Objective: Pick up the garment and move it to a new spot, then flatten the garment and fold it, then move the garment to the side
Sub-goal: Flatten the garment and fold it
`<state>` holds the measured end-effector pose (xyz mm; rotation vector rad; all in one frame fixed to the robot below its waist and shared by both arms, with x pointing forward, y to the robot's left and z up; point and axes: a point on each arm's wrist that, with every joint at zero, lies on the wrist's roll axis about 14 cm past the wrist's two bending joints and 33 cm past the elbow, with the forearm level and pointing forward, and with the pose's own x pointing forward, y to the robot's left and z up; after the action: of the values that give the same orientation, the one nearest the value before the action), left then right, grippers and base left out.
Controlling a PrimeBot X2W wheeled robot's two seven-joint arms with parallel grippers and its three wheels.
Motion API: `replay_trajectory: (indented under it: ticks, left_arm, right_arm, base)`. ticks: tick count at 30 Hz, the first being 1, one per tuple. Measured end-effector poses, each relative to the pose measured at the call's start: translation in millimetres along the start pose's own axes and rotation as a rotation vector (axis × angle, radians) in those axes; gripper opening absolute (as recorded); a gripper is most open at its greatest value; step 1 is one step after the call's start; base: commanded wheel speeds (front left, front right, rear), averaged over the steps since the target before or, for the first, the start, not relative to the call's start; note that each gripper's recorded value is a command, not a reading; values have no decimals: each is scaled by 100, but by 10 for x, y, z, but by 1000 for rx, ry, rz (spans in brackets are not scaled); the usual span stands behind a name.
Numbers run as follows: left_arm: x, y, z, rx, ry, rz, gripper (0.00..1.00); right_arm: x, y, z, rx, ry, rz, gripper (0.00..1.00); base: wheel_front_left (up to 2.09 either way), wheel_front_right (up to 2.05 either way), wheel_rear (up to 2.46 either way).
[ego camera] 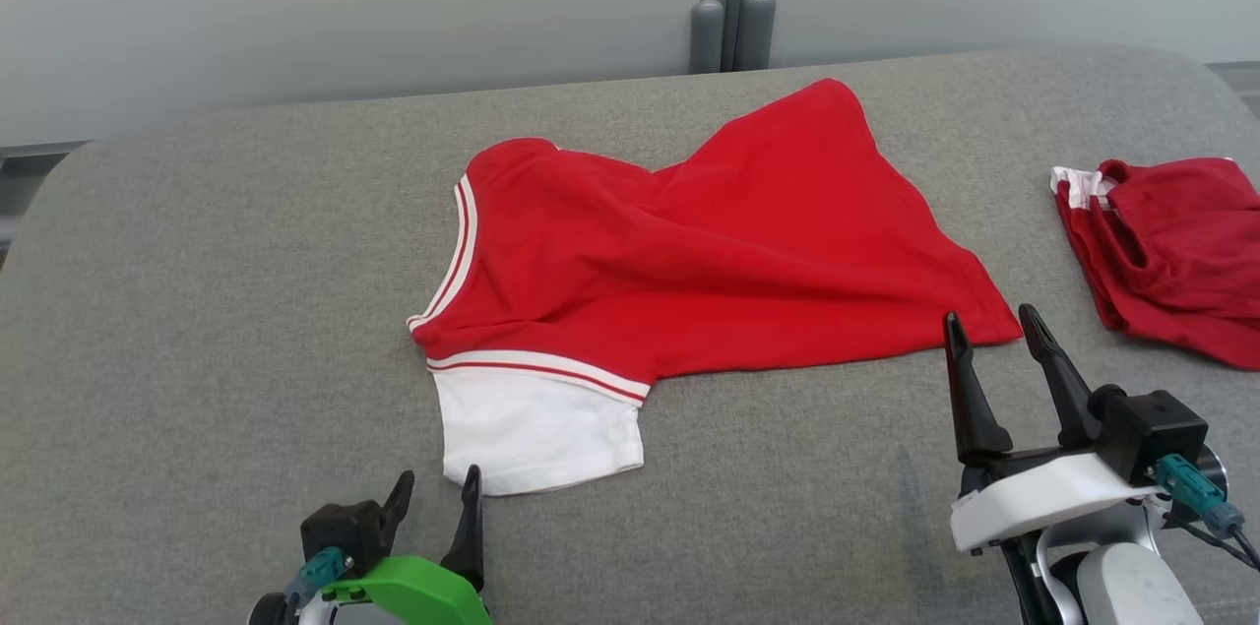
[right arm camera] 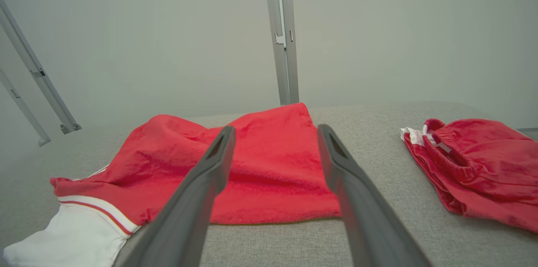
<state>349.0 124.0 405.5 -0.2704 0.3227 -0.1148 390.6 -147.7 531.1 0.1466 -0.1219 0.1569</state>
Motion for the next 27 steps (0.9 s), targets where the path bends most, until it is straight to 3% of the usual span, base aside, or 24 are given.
replay_trajectory:
  ticks: [10,27]
  left_arm:
    - [183,6,-215,-5,82,-22,100]
    - [304,-121,-256,-34,86,-85,100]
  right_arm:
    - [17,-111,-20,-5,6,-30,100]
    - [1,-241,-46,-11,15,-68,100]
  base:
    - [0,0,0]
    - [0,0,0]
